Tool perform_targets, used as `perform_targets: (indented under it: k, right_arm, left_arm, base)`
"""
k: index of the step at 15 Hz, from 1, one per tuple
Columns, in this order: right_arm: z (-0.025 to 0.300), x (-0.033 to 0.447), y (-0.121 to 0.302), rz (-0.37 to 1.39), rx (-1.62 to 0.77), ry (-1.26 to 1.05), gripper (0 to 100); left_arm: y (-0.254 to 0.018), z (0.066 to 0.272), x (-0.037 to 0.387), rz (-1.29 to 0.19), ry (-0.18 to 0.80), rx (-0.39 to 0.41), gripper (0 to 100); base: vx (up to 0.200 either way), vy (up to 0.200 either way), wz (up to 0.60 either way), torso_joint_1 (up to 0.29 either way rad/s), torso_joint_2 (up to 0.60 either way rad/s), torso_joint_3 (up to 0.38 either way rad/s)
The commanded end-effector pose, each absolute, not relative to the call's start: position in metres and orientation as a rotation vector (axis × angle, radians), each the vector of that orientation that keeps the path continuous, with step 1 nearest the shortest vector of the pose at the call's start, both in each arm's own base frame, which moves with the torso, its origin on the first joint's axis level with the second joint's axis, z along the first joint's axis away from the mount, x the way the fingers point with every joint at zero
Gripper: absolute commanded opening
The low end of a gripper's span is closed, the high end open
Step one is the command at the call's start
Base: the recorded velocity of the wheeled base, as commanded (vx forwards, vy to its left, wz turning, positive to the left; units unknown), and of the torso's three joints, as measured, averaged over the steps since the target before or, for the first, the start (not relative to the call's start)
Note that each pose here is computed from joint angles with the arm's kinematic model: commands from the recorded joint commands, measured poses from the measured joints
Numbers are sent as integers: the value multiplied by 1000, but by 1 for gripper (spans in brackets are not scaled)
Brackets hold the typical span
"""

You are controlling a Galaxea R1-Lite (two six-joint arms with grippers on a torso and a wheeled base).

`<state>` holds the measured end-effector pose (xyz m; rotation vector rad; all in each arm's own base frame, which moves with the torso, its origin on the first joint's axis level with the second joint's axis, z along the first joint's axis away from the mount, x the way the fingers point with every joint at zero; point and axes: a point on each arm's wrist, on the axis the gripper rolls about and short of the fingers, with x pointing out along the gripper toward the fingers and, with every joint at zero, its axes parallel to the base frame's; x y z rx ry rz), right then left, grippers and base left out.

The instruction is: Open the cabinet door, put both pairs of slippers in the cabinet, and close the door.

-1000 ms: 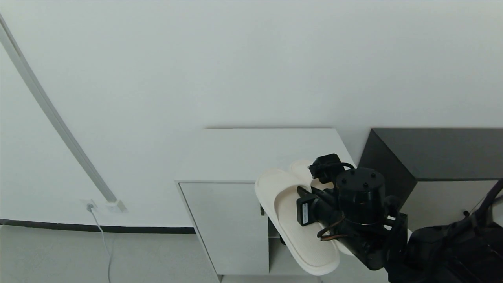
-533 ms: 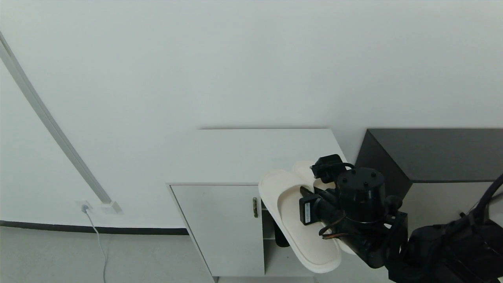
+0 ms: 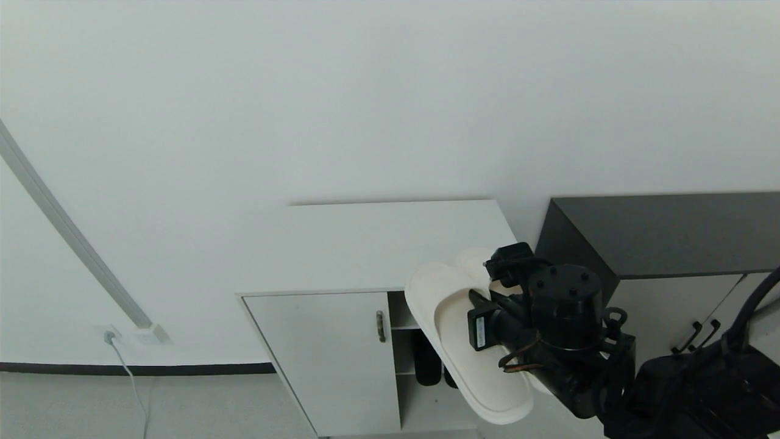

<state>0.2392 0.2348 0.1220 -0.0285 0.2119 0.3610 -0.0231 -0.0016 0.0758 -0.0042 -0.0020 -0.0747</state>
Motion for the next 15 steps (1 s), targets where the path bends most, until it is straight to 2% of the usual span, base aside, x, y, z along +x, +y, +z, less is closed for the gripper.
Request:
perform_targets:
  k: [1, 11, 15]
  right_arm:
    - [119, 239, 236, 367, -34, 216, 0]
    - [116, 237, 237, 378, -33, 216, 0]
    - [114, 237, 238, 382, -36, 221, 0]
  left_arm:
    - [-2, 76, -23, -72, -3, -4, 0]
    - [-2, 76, -23, -72, -1, -5, 0]
    - [-2, 76, -23, -74, -1, -5, 0]
  base:
    - [0, 0, 0, 0, 0, 0]
    - [0, 0, 0, 0, 0, 0]
    - [0, 0, 0, -145, 321, 167]
